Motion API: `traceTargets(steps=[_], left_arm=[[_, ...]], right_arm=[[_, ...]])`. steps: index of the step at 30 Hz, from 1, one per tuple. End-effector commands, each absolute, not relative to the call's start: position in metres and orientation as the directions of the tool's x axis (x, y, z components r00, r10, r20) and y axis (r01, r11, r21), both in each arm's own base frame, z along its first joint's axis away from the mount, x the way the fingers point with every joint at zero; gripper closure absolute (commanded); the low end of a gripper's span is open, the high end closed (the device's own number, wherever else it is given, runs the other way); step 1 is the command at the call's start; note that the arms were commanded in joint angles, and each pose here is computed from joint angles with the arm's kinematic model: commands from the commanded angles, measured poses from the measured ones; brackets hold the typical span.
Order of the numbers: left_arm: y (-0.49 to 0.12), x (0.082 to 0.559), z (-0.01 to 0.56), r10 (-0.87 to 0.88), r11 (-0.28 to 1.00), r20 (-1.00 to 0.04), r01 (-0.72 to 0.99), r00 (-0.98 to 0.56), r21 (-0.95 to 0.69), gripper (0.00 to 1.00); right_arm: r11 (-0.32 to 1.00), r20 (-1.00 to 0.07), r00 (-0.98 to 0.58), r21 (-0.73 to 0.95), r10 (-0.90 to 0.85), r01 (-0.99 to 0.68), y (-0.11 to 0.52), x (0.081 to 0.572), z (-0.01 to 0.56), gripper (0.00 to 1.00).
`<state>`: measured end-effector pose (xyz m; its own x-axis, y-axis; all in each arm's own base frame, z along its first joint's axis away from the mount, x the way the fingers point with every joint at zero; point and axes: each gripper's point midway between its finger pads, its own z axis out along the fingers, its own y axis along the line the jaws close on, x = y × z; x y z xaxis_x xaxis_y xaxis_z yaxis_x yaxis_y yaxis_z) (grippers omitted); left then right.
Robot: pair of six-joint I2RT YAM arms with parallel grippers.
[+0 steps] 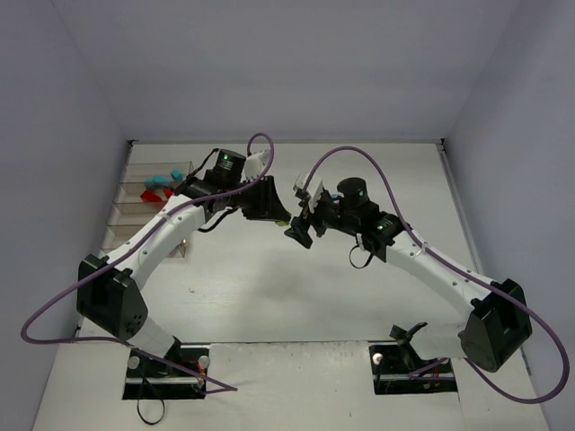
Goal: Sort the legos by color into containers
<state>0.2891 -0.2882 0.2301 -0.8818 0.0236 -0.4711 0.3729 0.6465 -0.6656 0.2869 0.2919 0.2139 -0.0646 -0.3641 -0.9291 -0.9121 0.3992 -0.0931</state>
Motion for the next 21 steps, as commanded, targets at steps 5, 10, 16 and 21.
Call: traceTargets(steps=[5, 10, 16, 21], left_arm=[[-0.24, 0.327, 0.253, -0.118, 0.706, -0.578, 0.341, -0.808, -0.621, 1.0], [-0.17, 0.364, 0.244, -0.315, 0.802, -0.586, 0.121, -0.746, -0.585, 1.0], [-0.078, 0.39, 0.245, -0.56, 0.786, -0.582, -0.157, -0.589, -0.598, 1.0], [0.016, 0.399, 0.222, -0.713, 0.701, -0.575, -0.432, -0.401, -0.567, 1.0]], right_arm=[[0.6, -0.951, -0.169, -0.02, -0.257, -0.8, 0.257, 0.318, 0.227, 0.15], [0.743, -0.938, -0.3, 0.076, -0.173, -0.666, 0.226, 0.334, 0.213, 0.13], [0.872, -0.887, -0.456, 0.282, 0.078, -0.401, 0.188, 0.361, 0.206, 0.0], [0.881, -0.794, -0.546, 0.43, 0.266, -0.196, 0.159, 0.373, 0.186, 0.0]])
